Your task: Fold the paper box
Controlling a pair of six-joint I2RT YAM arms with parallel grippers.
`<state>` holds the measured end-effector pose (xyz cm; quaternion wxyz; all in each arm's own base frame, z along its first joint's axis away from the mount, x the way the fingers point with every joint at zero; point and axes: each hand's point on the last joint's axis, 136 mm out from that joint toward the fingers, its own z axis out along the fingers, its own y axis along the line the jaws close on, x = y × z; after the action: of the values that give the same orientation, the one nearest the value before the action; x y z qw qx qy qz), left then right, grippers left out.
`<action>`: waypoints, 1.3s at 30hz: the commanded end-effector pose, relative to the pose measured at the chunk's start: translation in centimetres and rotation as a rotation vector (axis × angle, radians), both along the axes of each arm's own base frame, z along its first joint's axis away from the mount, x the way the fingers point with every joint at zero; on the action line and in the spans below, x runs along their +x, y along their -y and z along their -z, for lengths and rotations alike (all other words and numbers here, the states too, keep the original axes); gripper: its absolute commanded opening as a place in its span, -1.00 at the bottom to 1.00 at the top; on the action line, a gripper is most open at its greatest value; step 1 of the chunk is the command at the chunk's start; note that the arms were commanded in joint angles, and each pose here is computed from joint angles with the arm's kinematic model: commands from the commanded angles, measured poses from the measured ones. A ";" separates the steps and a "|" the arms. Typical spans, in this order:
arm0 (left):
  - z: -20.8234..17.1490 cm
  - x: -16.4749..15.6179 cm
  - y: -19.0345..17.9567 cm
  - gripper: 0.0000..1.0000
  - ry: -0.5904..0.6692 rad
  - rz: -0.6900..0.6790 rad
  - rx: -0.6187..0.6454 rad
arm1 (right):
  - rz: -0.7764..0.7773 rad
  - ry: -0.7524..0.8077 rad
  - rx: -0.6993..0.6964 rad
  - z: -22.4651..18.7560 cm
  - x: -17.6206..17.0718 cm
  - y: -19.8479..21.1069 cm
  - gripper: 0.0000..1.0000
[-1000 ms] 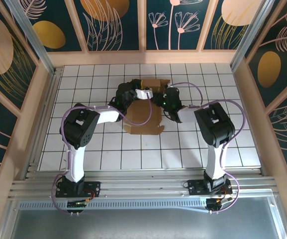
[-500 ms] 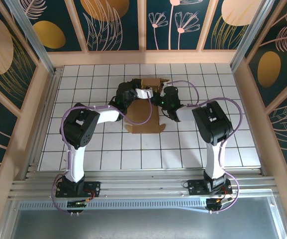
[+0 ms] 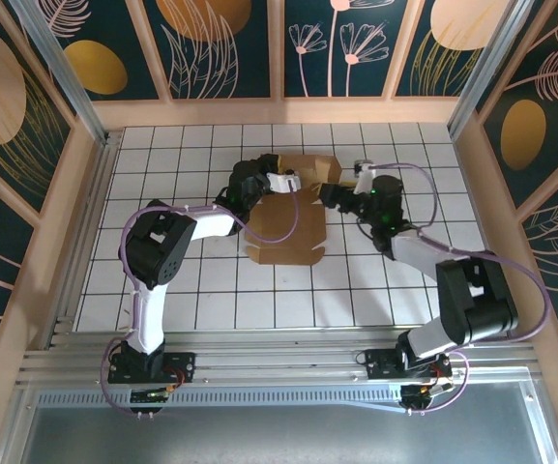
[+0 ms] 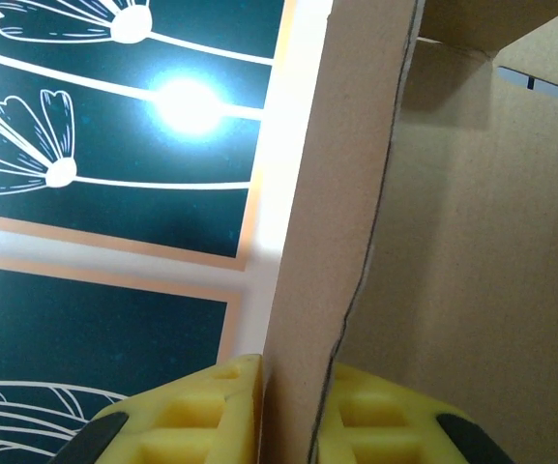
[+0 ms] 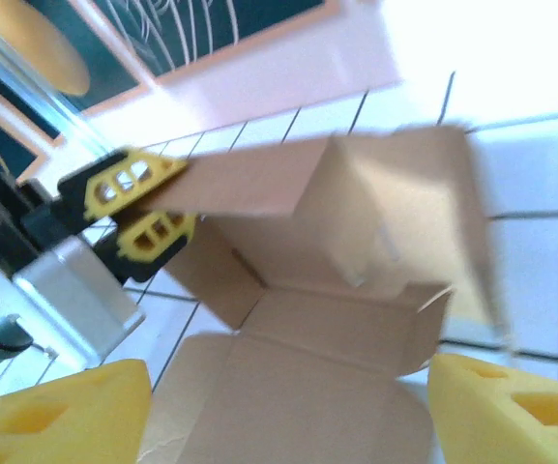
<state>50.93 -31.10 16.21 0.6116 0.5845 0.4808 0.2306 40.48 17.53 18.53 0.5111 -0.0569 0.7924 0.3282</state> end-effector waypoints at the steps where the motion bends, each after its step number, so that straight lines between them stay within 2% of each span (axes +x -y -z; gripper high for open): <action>1: 2.0 -0.2 1.0 -0.64 -0.049 0.029 0.014 | 0.003 0.037 -0.107 0.2 0.7 2.5 0.74; 5: 1.9 -0.3 1.0 -0.64 -0.047 0.031 0.012 | 0.023 -0.046 -0.219 2.9 4.1 5.0 0.78; 8: 1.8 -0.3 0.9 -0.64 -0.046 0.026 0.013 | -0.008 -0.050 -0.230 3.5 5.6 4.1 0.76; 10: 2.0 -0.3 0.8 -0.64 -0.046 0.024 0.021 | -0.039 -0.034 -0.224 3.3 6.1 2.8 0.67; 16: 2.0 -0.3 0.9 -0.64 -0.059 0.024 0.013 | 0.025 -0.004 -0.282 3.4 8.5 1.4 0.16; 18: 2.0 -0.2 0.9 -0.64 -0.063 0.024 0.015 | 0.043 -0.021 -0.294 3.3 9.2 1.3 -0.14; 21: 2.1 -0.2 0.9 -0.64 -0.061 0.023 0.020 | 0.023 -0.055 -0.265 2.6 9.1 0.7 -0.48; 26: 2.3 0.0 1.0 -0.64 -0.061 0.022 0.033 | -0.013 -0.125 -0.187 1.3 7.9 -0.5 -0.75; 34: 2.4 -0.1 1.4 -0.64 -0.052 0.028 0.044 | -0.026 -0.353 -0.018 0.9 7.7 -2.1 -0.89; 38: 2.1 -0.2 1.7 -0.64 -0.048 0.030 0.042 | -0.011 -0.401 0.007 1.6 7.5 -2.4 -0.69; 39: 2.1 -0.3 1.8 -0.64 -0.048 0.032 0.043 | -0.002 -0.414 0.012 2.0 7.4 -2.3 -0.69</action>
<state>51.43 -31.19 16.30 0.6072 0.5834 0.4832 0.2398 48.34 18.32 16.54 0.3674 -0.0050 0.8789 0.3041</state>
